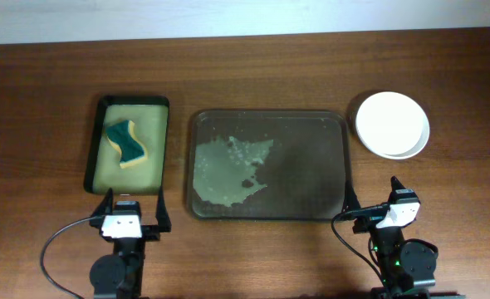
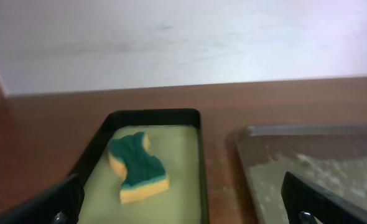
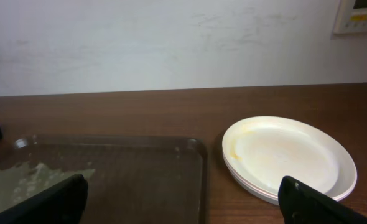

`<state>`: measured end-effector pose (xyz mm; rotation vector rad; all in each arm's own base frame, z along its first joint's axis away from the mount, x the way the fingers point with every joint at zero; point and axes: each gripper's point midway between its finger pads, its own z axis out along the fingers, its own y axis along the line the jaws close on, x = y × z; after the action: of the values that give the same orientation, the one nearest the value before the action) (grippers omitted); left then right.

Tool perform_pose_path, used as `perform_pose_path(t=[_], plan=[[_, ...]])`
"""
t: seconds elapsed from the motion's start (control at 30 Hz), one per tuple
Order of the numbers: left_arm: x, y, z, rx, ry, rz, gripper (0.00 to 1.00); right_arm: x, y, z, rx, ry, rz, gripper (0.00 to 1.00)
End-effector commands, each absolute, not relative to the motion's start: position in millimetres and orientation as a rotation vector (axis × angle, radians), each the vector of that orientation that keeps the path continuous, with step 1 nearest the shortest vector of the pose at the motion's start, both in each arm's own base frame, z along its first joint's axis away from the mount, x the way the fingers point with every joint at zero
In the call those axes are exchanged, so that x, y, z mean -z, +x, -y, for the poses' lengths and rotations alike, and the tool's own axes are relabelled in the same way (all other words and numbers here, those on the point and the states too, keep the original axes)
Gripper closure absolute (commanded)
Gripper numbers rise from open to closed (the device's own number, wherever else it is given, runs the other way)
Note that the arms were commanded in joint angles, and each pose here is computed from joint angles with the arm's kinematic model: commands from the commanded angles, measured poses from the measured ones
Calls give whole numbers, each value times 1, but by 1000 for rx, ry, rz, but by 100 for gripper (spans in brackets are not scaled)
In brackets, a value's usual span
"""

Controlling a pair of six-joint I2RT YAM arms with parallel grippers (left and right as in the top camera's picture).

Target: Clean dirty plates on tray and stack at the side

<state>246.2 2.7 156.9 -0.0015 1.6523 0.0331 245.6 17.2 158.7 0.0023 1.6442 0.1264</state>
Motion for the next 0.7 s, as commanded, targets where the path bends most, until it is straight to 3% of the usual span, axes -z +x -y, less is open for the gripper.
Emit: perform_pose_path(t=[0.0, 0.67], plan=[[-160, 244, -27, -4, -264, -1614, 1, -156, 245, -18, -126, 3, -1648, 2], [-158, 245, -14, -117, -23, -1644, 1, -156, 245, -18, -126, 3, -1648, 1]])
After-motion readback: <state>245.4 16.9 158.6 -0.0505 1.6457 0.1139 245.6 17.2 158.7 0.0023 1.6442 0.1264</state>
